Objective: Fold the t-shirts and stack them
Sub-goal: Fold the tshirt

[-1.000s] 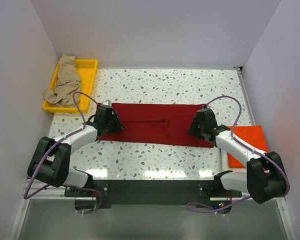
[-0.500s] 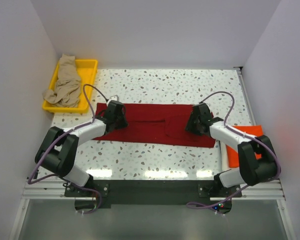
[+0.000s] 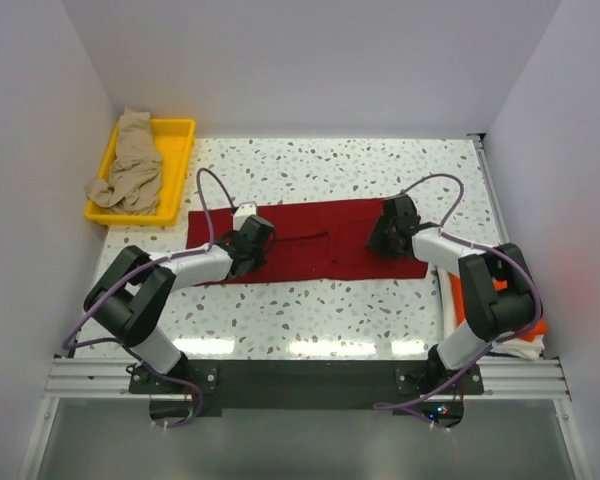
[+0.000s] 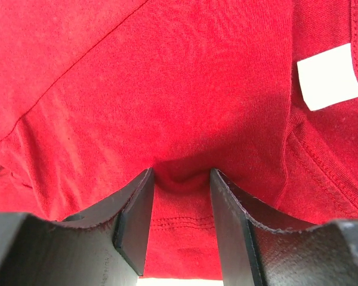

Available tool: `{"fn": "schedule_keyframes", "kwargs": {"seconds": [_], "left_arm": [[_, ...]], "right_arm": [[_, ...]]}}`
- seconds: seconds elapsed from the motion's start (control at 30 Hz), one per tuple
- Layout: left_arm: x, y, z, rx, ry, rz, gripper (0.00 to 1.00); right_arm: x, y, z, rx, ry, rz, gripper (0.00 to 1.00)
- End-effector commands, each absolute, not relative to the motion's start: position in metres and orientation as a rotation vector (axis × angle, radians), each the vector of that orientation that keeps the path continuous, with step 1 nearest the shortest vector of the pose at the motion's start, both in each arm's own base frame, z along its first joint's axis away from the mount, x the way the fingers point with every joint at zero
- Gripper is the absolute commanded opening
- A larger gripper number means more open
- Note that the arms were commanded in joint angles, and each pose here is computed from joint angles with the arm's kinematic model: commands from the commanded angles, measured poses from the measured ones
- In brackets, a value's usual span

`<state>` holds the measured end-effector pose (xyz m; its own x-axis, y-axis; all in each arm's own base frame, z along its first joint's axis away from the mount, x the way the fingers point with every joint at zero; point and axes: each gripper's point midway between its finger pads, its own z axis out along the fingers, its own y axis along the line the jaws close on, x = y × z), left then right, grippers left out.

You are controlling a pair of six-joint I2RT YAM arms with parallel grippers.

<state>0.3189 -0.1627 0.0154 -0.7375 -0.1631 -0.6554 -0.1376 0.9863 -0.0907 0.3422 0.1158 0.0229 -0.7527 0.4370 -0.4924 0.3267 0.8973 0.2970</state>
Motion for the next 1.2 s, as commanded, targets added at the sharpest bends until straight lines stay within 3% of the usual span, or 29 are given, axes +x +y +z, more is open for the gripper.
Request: {"fn": "schedule_keyframes", "kwargs": {"seconds": [0.0, 0.4, 0.63, 1.17], "left_arm": [[0.295, -0.164, 0.0, -0.139, 2.48, 0.016, 0.26], [0.242, -0.209, 0.02, -0.108, 2.521, -0.2, 0.26], [0.215, -0.276, 0.034, -0.018, 2.539, -0.379, 0.27], [0.248, -0.417, 0.051, 0.143, 2.527, -0.685, 0.26]], "right_arm": [[0.348, 0.11, 0.006, 0.53, 2.543, 0.178, 0.47], [0.441, 0.109, -0.001, 0.263, 2.626, -0.103, 0.48], [0.509, 0.121, 0.001, 0.118, 2.599, -0.146, 0.48], [0.573, 0.154, 0.001, -0.102, 2.573, -0.048, 0.54]]}}
